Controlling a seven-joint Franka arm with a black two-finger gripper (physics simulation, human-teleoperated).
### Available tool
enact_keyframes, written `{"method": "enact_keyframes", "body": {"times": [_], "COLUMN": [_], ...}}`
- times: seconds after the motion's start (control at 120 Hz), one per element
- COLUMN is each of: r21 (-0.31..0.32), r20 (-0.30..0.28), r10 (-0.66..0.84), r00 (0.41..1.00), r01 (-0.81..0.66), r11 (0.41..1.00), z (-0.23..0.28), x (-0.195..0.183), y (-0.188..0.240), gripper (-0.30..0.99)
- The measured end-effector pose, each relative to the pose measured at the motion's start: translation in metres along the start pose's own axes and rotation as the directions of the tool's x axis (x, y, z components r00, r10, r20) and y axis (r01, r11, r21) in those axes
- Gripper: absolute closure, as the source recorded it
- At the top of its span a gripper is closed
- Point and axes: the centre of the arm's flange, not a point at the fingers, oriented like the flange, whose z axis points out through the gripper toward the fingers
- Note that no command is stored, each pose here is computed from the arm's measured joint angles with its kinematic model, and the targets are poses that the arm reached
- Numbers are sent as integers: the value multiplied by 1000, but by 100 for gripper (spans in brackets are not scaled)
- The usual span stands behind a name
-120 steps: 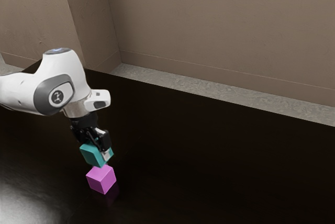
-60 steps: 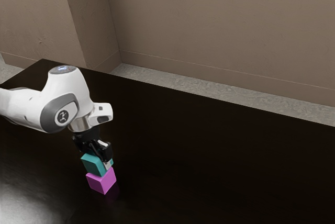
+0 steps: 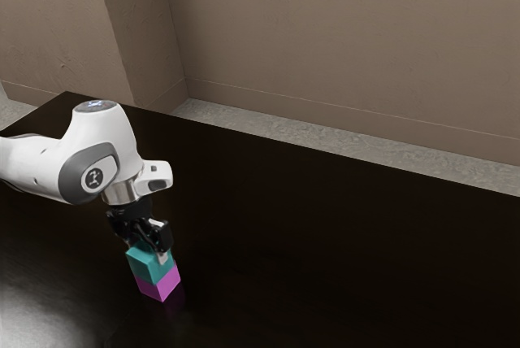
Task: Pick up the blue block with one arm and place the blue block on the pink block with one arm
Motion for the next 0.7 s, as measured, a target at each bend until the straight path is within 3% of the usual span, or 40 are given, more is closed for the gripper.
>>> {"method": "enact_keyframes", "body": {"times": [0.15, 0.267, 0.342, 0.392, 0.458, 0.55, 0.7], "r21": [-2, -18, -1, 25, 57, 86, 94], "r20": [4, -55, -153, -239, -292, -275, -189], "r10": [2, 15, 60, 81, 97, 108, 113], "r00": [1000, 998, 986, 968, 951, 955, 975], "r01": [-2, -16, -61, -78, -84, -88, -96], "r11": [1000, 1000, 998, 997, 995, 992, 991], "z": [-1, -41, -113, -194, -274, -311, -309], "x": [-1, -3, 12, 49, 87, 116, 118], "y": [0, 4, 17, 27, 37, 43, 40], "gripper": [8, 5, 3, 3, 2, 1, 1]}}
